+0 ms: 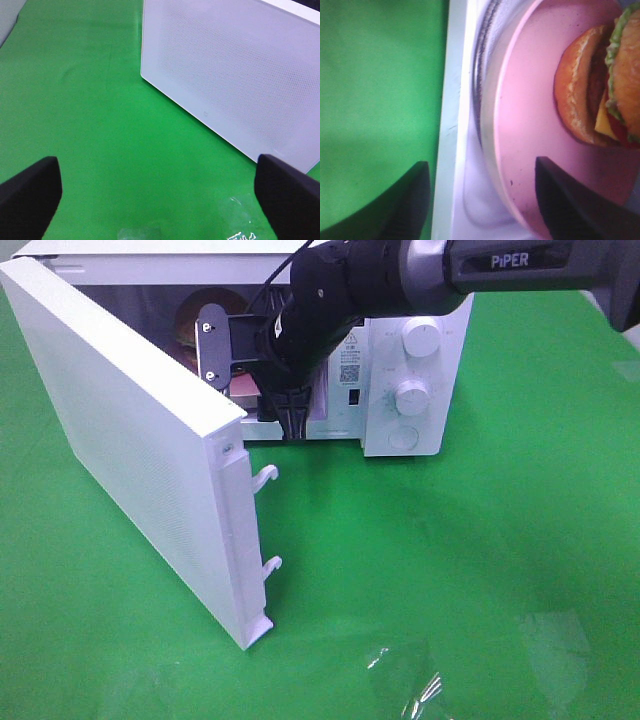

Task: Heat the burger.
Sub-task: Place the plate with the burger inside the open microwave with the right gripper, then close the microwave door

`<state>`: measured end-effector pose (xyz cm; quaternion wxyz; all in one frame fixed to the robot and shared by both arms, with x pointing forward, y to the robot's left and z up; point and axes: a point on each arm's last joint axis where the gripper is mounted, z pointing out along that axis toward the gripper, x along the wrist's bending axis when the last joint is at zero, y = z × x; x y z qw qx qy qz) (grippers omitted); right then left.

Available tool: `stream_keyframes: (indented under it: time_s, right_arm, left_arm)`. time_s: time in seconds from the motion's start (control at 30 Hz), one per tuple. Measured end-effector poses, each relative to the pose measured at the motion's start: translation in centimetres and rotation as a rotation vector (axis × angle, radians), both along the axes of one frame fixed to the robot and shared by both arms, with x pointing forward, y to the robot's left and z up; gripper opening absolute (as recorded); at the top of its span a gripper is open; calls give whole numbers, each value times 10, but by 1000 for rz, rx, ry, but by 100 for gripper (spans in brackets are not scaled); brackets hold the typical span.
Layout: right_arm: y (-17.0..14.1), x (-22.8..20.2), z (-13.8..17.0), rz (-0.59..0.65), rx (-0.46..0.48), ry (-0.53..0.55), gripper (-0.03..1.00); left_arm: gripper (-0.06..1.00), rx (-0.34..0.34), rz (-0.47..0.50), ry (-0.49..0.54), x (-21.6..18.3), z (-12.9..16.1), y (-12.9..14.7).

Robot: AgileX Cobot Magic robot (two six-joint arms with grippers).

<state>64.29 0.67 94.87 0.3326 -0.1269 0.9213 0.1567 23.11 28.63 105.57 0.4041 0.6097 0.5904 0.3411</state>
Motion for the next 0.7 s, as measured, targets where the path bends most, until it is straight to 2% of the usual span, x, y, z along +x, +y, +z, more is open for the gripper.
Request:
stream_keyframes:
  time_s: [0.7]
  right_arm:
    - [-43, -57, 9, 43, -28, -13, 68]
  left_arm:
    - [96, 0, 0, 0, 0, 0, 0]
